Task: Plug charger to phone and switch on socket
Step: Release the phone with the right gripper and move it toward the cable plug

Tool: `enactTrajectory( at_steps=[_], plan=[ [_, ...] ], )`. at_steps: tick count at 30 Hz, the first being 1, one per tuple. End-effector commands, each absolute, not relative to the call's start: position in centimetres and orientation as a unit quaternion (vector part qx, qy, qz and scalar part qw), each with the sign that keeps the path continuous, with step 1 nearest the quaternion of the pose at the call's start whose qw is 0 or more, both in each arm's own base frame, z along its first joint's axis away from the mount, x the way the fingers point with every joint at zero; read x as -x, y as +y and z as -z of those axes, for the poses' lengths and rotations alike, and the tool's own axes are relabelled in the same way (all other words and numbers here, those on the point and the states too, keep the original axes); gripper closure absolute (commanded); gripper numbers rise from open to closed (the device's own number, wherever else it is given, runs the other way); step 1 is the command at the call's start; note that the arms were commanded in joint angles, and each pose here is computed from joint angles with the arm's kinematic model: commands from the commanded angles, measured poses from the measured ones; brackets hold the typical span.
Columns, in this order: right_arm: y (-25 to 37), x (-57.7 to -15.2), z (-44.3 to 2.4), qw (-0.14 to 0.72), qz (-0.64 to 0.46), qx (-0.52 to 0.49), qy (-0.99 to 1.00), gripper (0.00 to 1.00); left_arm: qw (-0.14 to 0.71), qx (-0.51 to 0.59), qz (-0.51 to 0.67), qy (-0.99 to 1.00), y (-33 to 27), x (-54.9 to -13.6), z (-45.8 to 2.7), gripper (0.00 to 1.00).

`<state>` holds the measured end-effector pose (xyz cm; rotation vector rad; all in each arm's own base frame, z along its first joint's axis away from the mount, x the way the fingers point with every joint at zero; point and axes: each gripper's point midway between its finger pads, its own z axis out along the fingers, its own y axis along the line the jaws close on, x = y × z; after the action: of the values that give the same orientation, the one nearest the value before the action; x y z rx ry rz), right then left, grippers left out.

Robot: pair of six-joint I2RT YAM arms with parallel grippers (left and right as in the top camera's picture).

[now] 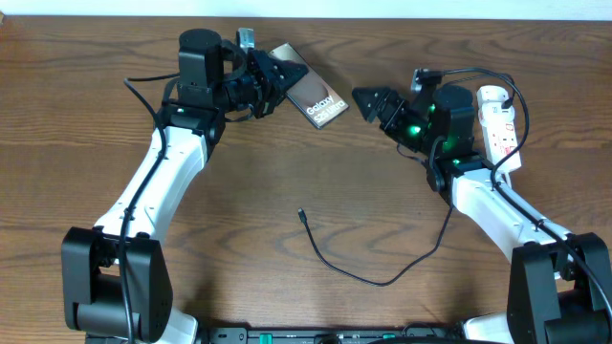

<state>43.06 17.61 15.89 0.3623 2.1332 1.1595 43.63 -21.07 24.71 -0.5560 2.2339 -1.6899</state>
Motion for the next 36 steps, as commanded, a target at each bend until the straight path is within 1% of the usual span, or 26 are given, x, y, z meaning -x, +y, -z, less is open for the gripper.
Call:
enactTrajectory(
  at_steps=[1, 6, 11, 19, 27, 32, 36],
  plan=[
    [17.4, -42.8, -15.7, 0.361, -0.407, -0.086, 0.835, 0.01, 0.116, 0.139, 0.618, 0.765, -21.7, -42.0, -26.6, 0.93],
    [17.5, -41.5, -13.7, 0.335, -0.38, -0.067, 0.859, 0.01, 0.087, 0.115, 0.64, 0.755, -20.7, -41.0, -27.4, 0.93],
    [18.2, -40.8, -13.1, 0.327, -0.371, -0.048, 0.868, 0.01, 0.08, 0.111, 0.649, 0.748, -19.3, -40.9, -27.7, 0.93],
    [19.5, -40.0, -12.5, 0.312, -0.305, -0.021, 0.899, 0.01, 0.109, 0.137, 0.646, 0.743, -15.8, -42.3, -27.8, 0.93],
    [21.0, -38.4, -14.4, 0.288, -0.214, 0.049, 0.932, 0.01, 0.138, 0.166, 0.645, 0.733, -11.2, -43.4, -28.0, 0.93],
    [22.8, -36.5, -14.4, 0.267, -0.204, 0.078, 0.939, 0.01, 0.147, 0.172, 0.649, 0.726, -9.1, -43.5, -28.4, 0.93],
    [24.6, -34.5, -13.3, 0.237, -0.201, 0.103, 0.945, 0.01, 0.148, 0.171, 0.652, 0.723, -8.3, -43.3, -28.5, 0.93]
  ],
)
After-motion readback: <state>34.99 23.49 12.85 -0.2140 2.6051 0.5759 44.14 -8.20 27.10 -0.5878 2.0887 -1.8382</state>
